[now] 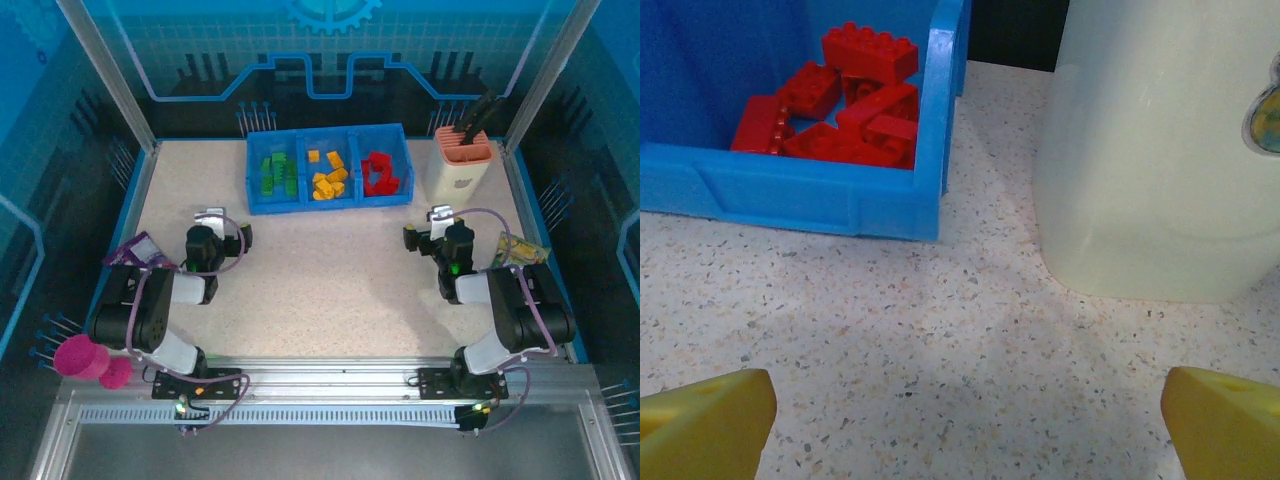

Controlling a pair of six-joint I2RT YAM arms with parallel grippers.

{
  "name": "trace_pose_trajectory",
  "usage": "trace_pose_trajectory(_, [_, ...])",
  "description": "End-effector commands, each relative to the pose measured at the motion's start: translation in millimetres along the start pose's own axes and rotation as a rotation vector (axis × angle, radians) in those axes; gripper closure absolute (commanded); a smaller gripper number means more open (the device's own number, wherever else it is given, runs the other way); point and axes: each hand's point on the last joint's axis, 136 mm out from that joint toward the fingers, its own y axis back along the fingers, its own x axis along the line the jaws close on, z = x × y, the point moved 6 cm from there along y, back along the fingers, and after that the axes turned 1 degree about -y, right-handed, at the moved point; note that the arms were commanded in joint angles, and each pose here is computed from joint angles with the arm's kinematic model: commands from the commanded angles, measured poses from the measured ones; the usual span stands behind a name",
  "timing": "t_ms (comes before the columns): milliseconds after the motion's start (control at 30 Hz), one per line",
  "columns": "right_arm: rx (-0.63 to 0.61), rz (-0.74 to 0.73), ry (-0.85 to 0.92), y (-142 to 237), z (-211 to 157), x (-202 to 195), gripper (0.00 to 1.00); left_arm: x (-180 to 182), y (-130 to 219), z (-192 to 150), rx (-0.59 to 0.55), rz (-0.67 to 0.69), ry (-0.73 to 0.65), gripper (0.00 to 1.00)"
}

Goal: Sort the legos into containers by color
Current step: Reset both arms

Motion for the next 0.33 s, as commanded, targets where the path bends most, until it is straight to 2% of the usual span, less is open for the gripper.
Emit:
trace_pose_trajectory(0, [-0.028,0.015,-0.018,-3.0,8.7,-2.2,0.00,-0.1,-2.0,12.5,-0.047,-0.017,0.000,0.01])
trace_pose_trajectory(300, [-0.022,0.026,-0.015,-3.6,8.0,-1.2,0.00,-0.1,-2.0,12.7,-0.048,-0.016,0.000,0.01])
